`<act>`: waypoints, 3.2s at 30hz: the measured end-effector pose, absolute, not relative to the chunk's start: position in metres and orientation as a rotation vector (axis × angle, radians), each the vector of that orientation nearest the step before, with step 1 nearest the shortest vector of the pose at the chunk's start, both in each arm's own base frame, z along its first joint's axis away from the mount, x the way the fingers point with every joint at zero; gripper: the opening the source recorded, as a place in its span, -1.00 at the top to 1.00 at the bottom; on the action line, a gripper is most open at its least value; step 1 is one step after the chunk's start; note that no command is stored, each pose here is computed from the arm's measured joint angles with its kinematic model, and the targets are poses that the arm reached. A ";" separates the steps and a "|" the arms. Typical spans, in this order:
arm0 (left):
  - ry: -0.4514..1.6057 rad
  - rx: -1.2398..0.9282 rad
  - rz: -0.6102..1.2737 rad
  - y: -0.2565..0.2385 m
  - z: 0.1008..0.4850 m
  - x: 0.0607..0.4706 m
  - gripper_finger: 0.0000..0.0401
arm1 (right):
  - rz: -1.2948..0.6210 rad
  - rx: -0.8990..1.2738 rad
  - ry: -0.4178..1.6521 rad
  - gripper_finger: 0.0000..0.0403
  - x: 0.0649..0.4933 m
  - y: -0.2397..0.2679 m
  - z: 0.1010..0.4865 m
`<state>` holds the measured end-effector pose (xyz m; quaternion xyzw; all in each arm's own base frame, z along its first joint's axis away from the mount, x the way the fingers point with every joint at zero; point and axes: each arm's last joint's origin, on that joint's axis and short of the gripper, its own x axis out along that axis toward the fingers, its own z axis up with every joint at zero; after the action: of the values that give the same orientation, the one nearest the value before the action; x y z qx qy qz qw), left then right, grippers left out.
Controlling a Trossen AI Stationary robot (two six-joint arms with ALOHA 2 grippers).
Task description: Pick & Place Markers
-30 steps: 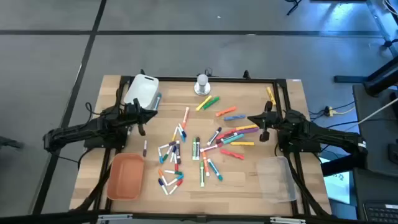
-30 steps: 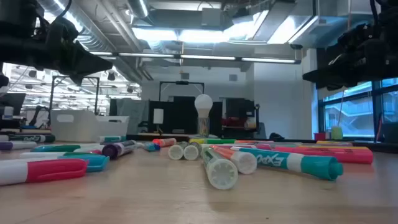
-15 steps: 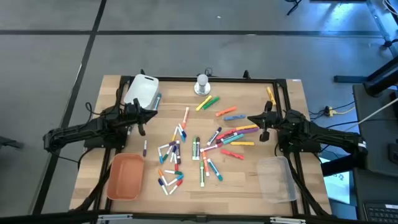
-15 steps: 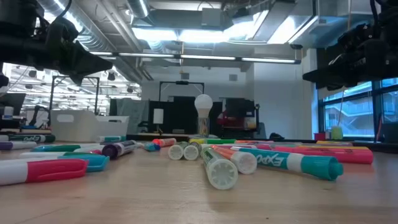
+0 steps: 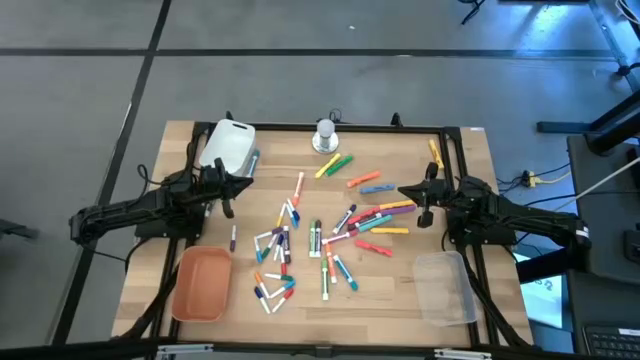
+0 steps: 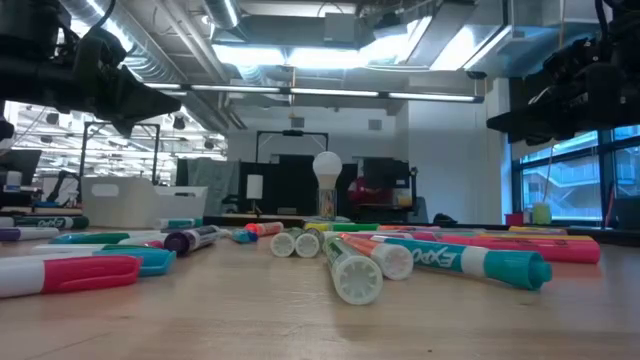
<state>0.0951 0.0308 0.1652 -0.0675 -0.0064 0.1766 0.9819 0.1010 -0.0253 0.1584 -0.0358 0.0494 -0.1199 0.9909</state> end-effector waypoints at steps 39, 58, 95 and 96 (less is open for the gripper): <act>0.043 0.141 0.353 0.031 0.165 0.095 0.94 | -0.241 -0.072 0.100 0.95 0.101 -0.025 0.158; 0.014 -0.026 0.336 0.030 0.165 0.095 0.94 | -0.259 0.024 -0.009 0.95 0.101 -0.026 0.168; -0.042 -0.091 0.752 0.034 0.169 0.105 0.97 | -1.073 0.451 0.471 0.87 0.116 -0.095 0.200; -0.040 -0.093 0.773 0.034 0.169 0.105 0.97 | -1.098 0.446 0.532 0.82 0.118 -0.101 0.206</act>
<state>0.1048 0.0345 0.1687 -0.0454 -0.0196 0.3768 0.9250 0.1178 -0.1007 0.2062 0.2077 0.2477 -0.5114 0.7962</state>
